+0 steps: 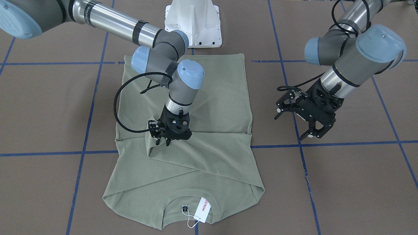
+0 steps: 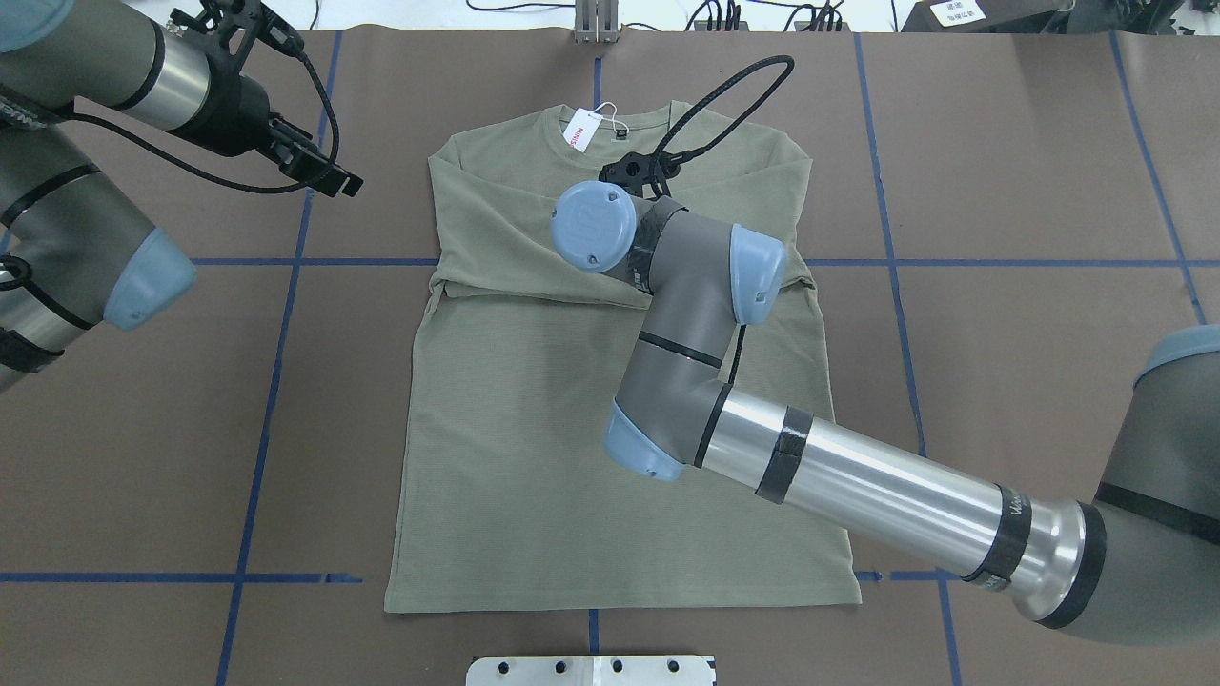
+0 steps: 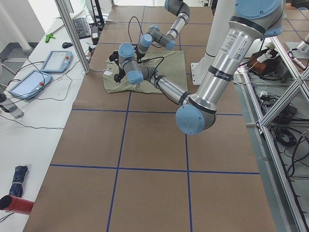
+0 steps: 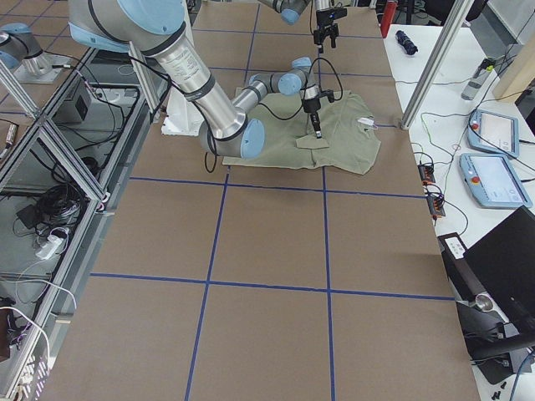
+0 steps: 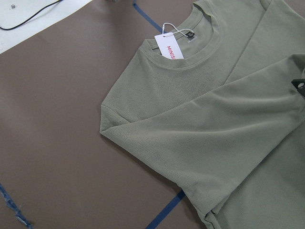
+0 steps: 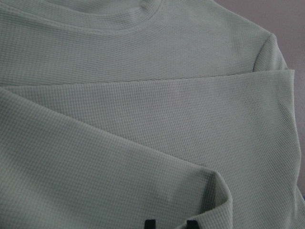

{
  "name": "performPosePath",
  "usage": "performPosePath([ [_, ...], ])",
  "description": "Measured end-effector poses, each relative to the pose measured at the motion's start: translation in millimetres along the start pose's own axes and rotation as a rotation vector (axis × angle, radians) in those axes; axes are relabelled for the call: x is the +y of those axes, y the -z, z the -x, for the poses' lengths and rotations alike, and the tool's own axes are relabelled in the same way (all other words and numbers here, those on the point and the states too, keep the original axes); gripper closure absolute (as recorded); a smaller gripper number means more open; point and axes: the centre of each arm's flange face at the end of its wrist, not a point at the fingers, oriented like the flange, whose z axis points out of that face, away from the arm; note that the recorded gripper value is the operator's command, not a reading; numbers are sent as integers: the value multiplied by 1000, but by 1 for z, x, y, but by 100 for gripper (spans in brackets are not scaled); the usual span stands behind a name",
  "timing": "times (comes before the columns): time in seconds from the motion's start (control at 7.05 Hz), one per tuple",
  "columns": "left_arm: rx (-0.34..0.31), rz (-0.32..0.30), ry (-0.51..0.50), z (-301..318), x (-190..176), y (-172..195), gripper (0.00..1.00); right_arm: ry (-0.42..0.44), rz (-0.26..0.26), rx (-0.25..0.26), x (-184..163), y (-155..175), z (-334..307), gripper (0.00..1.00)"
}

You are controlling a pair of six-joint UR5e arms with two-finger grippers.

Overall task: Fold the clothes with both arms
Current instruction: 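Drag the right gripper along the folded sleeve toward the shirt's far shoulder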

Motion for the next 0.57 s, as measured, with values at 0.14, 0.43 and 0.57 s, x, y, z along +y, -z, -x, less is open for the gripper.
performPosePath([
  [0.14, 0, 0, 0, 0, 0, 0, 0, 3, -2, -4, -1, 2, 0, 100],
  [0.43, 1, -4, -3, 0, 0, 0, 0, 7, -16, -20, -7, 11, -13, 100],
  [0.57, 2, -7, -5, 0, 0, 0, 0, 12, -26, -32, -9, 14, -30, 100],
])
